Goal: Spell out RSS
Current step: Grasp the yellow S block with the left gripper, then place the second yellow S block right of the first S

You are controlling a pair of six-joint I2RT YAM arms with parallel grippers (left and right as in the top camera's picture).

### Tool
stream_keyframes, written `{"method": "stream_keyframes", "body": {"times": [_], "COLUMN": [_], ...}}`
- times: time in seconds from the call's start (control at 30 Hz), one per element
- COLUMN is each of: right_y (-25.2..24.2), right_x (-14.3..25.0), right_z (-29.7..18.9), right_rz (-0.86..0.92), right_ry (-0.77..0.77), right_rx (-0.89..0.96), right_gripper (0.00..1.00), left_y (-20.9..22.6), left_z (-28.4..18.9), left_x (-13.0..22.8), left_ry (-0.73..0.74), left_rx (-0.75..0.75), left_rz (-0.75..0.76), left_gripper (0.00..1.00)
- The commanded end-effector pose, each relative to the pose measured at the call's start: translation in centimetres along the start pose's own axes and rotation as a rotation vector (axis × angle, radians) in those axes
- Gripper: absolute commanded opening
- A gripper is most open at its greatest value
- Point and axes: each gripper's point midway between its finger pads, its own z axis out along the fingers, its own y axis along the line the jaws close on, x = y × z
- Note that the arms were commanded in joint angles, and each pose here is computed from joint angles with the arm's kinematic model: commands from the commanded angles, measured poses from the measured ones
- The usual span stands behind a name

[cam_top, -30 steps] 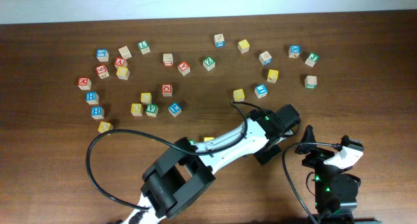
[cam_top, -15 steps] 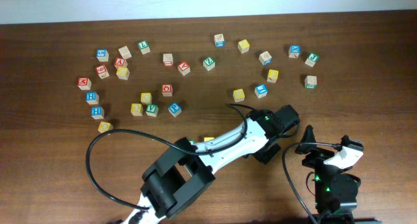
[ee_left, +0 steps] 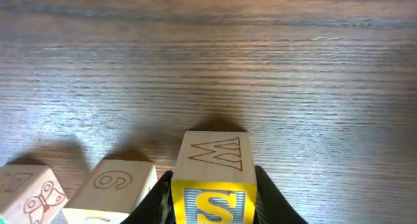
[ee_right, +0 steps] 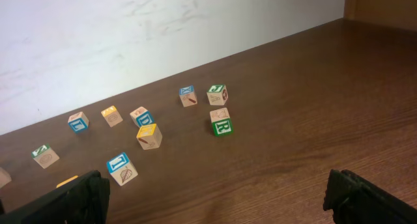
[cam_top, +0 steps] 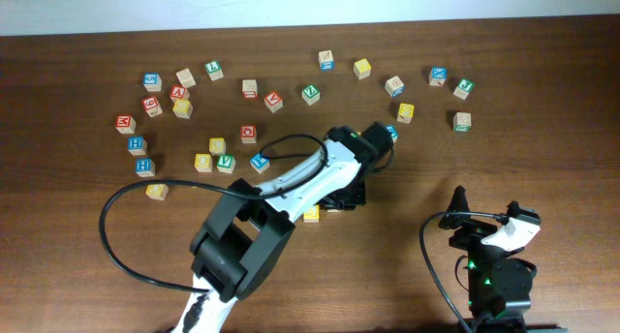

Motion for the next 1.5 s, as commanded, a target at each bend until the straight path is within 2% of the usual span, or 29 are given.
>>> {"method": "stream_keyframes", "body": {"times": [0.0,0.1,0.23,0.4,0.53,0.6,0.77,0.8,0.83,0.9,1.03,1.17,1.27,1.37,1.43,1.47], "right_y": [-0.5,-0.5,-0.5,-0.5,-0.5,-0.5,-0.5,-0.5,-0.5,-0.5,-0.5,-0.5,-0.5,-0.5,-0.5,-0.5], "right_x": [0.2,0.2,0.2,0.2,0.2,0.2,0.2,0.2,0.2,0.2,0.2,0.2,0.2,0.2,0.2,0.2], "right_z": [0.0,0.0,0.0,0.0,0.0,0.0,0.0,0.0,0.0,0.0,0.0,0.0,0.0,0.0,0.0,0.0], "right_rz": [-0.009,-0.009,-0.009,-0.009,-0.009,-0.009,-0.009,-0.009,-0.009,-0.009,-0.009,-0.009,-0.009,-0.009,-0.009,-0.009], "right_ry": [0.002,0.002,0.002,0.002,0.002,0.002,0.002,0.002,0.002,0.002,0.002,0.002,0.002,0.002,0.002,0.002], "right_rx": [0.024,0.024,0.024,0.024,0.024,0.024,0.024,0.024,0.024,0.024,0.024,0.024,0.024,0.024,0.024,0.024], "right_gripper": [0.98,0.98,0.98,0.98,0.98,0.98,0.98,0.98,0.98,0.98,0.98,0.98,0.98,0.98,0.98,0.98], "left_y": [-1.5,-1.6,-1.2,0.5,0.1,-0.8,-0.9,-0.8,-0.8,-0.8,-0.8,-1.5,1.2,6.6,13.5,16.5], "left_z": [0.6,0.5,0.5,0.6,0.6,0.7,0.7,0.6,0.6,0.6,0.2,-4.1,-9.5,-14.7,-15.9,-15.4], "left_x": [2.3,3.7,3.6,2.0,1.5,2.0,2.1,2.2,2.2,2.2,1.7,-0.9,-4.2,-6.8,-8.3,-8.6], "left_ry": [0.102,0.136,0.13,0.034,0.011,0.046,0.051,0.053,0.053,0.054,0.045,-0.04,-0.107,-0.16,-0.154,-0.121], "left_rx": [0.06,0.036,0.017,-0.074,-0.06,-0.012,-0.009,-0.011,-0.011,-0.012,0.0,0.044,0.057,0.081,0.045,0.025], "left_rz": [-0.034,-0.058,-0.081,-0.066,-0.049,-0.051,-0.051,-0.051,-0.051,-0.051,-0.03,-0.002,-0.012,-0.026,-0.088,-0.124], "left_gripper": [0.2,0.21,0.22,0.24,0.26,0.26,0.28,0.31,0.41,0.48,0.5,0.52,0.51,0.53,0.57,0.54]}}
